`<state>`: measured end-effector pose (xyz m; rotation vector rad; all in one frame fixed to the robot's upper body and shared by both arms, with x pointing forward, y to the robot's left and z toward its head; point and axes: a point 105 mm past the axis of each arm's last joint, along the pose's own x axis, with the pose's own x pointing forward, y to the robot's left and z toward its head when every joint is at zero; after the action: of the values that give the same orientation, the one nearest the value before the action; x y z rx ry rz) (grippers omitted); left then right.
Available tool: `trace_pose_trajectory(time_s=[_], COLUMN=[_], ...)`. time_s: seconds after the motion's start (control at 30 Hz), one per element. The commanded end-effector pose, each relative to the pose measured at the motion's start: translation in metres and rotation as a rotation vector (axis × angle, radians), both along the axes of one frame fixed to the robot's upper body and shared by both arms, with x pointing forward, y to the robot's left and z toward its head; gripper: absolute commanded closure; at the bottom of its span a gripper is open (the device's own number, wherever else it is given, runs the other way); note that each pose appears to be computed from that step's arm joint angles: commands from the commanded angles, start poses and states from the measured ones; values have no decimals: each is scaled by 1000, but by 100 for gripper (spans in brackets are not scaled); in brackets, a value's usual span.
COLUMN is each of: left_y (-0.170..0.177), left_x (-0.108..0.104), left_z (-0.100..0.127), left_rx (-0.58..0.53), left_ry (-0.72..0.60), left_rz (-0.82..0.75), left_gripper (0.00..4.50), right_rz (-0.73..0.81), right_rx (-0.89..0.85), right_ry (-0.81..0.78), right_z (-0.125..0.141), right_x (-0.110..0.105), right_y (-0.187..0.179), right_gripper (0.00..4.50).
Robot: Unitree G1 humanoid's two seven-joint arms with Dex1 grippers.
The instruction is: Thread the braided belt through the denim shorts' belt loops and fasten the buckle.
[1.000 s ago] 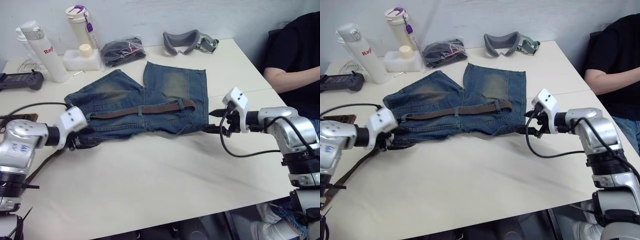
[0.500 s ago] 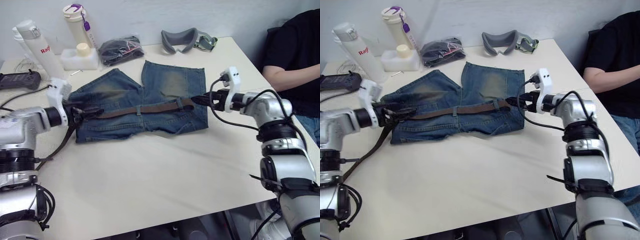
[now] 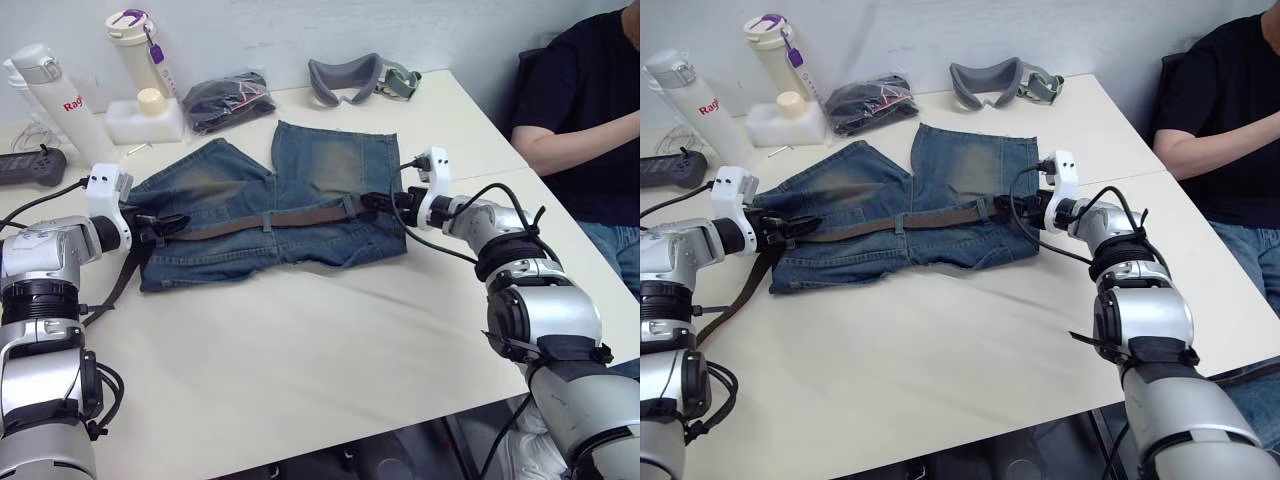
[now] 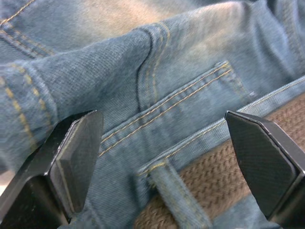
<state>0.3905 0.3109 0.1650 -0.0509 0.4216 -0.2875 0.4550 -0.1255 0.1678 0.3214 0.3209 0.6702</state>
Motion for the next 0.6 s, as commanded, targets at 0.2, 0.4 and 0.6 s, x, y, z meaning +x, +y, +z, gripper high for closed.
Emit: trace_pose_trajectory(time_s=[0.2,0.4,0.6], left_y=[29,26,39], left_x=[-12,-23,-40], left_z=[-9,-7,13], left_rx=[-9,-96,-195], left_ry=[10,17,-23], left_rz=[109,91,129], left_gripper=[3,0,0], right_rz=[67,179,309], right_rx=[99,58,-29], right_ry=[-14,-31,-227], right_z=[7,0,13], right_x=[-2,-11,-18], right_y=[26,40,43], right_gripper=[0,182,425])
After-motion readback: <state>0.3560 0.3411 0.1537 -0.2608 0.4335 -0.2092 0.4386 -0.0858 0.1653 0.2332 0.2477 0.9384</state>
